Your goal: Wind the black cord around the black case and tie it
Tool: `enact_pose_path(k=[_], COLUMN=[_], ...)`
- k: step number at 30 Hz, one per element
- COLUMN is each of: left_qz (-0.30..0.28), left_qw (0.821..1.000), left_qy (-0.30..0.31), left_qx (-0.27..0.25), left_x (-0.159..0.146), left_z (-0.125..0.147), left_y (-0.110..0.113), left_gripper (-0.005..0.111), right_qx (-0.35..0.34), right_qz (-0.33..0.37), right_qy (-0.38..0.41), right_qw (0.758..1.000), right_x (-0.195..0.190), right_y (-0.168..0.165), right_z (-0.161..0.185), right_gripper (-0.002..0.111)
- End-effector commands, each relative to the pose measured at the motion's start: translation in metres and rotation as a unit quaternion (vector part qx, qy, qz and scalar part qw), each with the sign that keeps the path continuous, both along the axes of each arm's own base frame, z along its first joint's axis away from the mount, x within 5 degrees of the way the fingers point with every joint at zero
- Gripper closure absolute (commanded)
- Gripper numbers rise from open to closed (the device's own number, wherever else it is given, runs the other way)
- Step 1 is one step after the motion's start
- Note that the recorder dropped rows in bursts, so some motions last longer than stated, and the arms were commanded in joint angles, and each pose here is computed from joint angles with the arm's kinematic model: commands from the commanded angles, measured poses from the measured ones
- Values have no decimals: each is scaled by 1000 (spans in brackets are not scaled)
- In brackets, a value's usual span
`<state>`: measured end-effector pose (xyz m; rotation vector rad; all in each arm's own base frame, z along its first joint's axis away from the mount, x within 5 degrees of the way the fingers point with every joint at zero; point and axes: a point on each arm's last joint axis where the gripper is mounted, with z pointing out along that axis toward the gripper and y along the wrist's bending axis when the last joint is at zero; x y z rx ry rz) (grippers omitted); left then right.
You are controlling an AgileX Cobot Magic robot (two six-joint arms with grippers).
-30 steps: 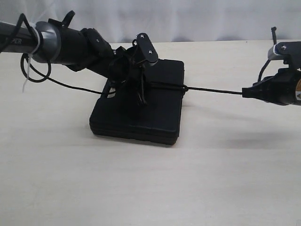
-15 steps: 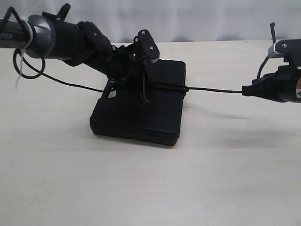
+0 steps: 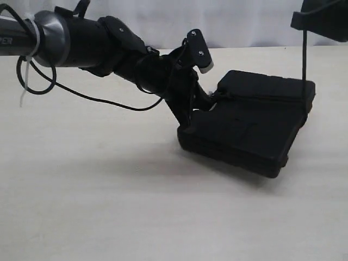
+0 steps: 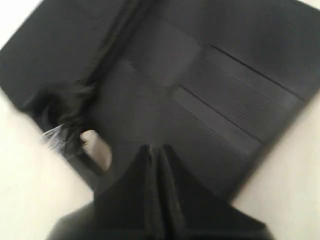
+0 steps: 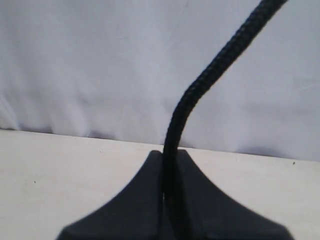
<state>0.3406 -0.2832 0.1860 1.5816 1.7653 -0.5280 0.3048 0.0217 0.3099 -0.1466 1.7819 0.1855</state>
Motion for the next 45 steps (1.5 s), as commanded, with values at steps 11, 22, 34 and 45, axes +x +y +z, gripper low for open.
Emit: enact_pose_path(k=[11, 22, 34, 45], left_qz=[13, 22, -21, -79], left_qw=[999, 1000, 1000, 997], left_qy=[-39, -19, -5, 12], left_qx=[-7, -9, 12, 8], left_x=[-3, -1, -7, -17], left_z=[11, 9, -20, -31], left_y=[-9, -4, -15, -22], left_gripper=[107, 107, 107, 107], right_qx=[-38, -69, -153, -152], right_qz=[81, 73, 19, -37], right_qy=[30, 96, 118, 150], right_qw=[996, 990, 981, 976], right_x=[30, 41, 35, 33], right_y=[90, 103, 77, 48], right_z=[9, -26, -19, -26], right_gripper=[104, 104, 104, 104])
